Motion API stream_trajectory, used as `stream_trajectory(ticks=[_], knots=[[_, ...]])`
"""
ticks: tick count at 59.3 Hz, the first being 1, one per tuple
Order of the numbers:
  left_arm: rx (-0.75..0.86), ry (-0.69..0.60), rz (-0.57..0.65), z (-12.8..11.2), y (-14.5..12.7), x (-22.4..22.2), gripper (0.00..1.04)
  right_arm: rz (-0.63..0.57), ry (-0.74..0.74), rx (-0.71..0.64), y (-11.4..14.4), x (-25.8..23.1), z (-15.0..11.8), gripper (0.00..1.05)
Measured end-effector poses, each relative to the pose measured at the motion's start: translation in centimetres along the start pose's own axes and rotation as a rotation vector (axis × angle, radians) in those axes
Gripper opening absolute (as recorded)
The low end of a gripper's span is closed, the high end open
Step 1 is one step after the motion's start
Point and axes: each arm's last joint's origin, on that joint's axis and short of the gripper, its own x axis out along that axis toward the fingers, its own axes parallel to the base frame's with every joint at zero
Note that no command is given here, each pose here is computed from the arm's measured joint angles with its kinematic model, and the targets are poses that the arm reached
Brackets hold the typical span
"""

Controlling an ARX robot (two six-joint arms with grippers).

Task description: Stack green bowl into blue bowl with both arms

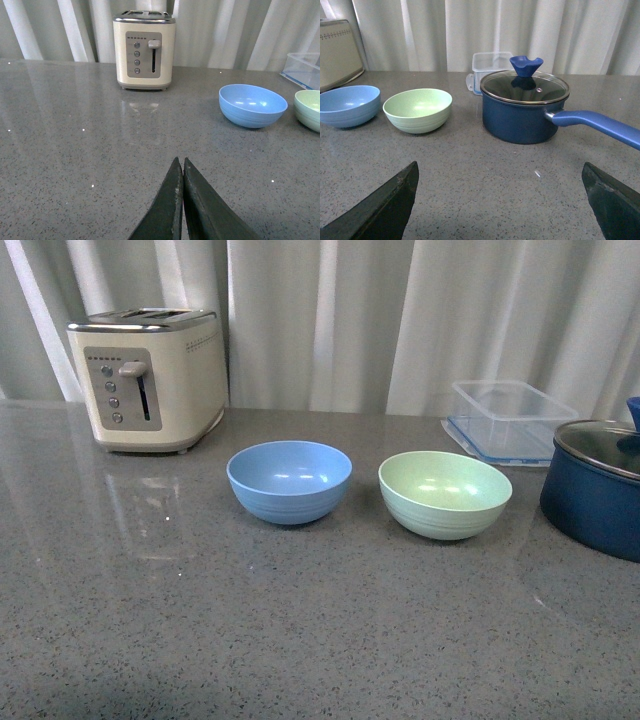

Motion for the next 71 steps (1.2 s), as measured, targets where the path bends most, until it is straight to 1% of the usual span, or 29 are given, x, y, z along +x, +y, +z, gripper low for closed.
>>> stream_trajectory(ticks=[19, 24, 28, 37, 41, 42, 47, 48, 52, 54, 55, 58, 59, 60, 63, 64, 66, 69, 71], knots=[[0.0, 0.001, 0.0, -0.1, 0.0, -0.7, 0.04, 0.0, 0.0, 0.0, 0.0, 0.0, 0.0, 0.95], [0.0, 0.035, 0.0, -0.5, 0.0, -1.4, 0.04, 0.0, 0.0, 0.0, 0.0, 0.0, 0.0, 0.95], [0.0, 0.002, -0.001, -0.3, 0.0, -1.7, 0.04, 0.0, 0.0, 0.0, 0.0, 0.0, 0.0, 0.95], [-0.001, 0.006, 0.001, -0.3, 0.0, -1.7, 0.05, 0.0, 0.0, 0.0, 0.0, 0.0, 0.0, 0.95], [0.0, 0.006, 0.001, -0.3, 0.0, -1.7, 0.15, 0.0, 0.0, 0.0, 0.0, 0.0, 0.0, 0.95], [0.0, 0.006, 0.001, -0.3, 0.0, -1.7, 0.2, 0.0, 0.0, 0.0, 0.0, 0.0, 0.0, 0.95], [0.0, 0.006, 0.001, -0.3, 0.0, -1.7, 0.35, 0.002, 0.006, 0.003, 0.0, 0.0, 0.0, 0.95], [0.0, 0.006, 0.001, -0.3, 0.0, -1.7, 0.36, 0.006, 0.019, 0.008, 0.0, 0.0, -0.1, 0.95], [0.0, 0.006, 0.001, -0.3, 0.0, -1.7, 0.49, 0.044, 0.158, 0.053, 0.0, 0.1, 0.2, 0.95], [0.0, 0.006, 0.001, -0.3, 0.0, -1.7, 0.54, 0.05, 0.187, 0.065, 0.0, 0.3, 0.7, 0.95], [0.0, 0.006, 0.001, -0.3, 0.0, -1.7, 0.59, 0.06, 0.194, 0.07, 0.0, 0.6, 1.5, 0.95], [0.0, 0.006, 0.001, -0.3, 0.0, -1.7, 0.7, 0.072, 0.188, 0.071, 0.1, 1.4, 3.7, 0.95], [0.0, 0.007, 0.001, -0.3, 0.0, -1.7, 0.75, 0.082, 0.184, 0.07, 0.3, 1.7, 4.5, 0.95], [0.0, 0.007, 0.001, -0.3, 0.0, -1.7, 0.79, 0.105, 0.181, 0.076, 0.4, 2.3, 5.8, 0.95], [0.0, 0.006, 0.001, -0.3, 0.0, -1.7, 0.92, 0.159, 0.219, 0.11, 1.0, 3.9, 8.5, 0.95], [0.0, 0.006, 0.001, -0.3, 0.0, -1.7, 0.97, 0.203, 0.25, 0.144, 1.3, 4.9, 9.5, 0.95], [0.001, 0.006, 0.001, -0.3, 0.0, -1.7, 1.0, 0.229, 0.293, 0.178, 1.6, 6.0, 10.3, 0.95], [0.0, 0.006, 0.001, -0.3, 0.0, -1.7, 0.98, 0.255, 0.372, 0.238, 2.1, 8.1, 11.3, 0.95], [0.0, 0.006, 0.001, -0.3, 0.0, -1.7, 0.97, 0.249, 0.419, 0.277, 2.3, 9.4, 11.8, 0.95]])
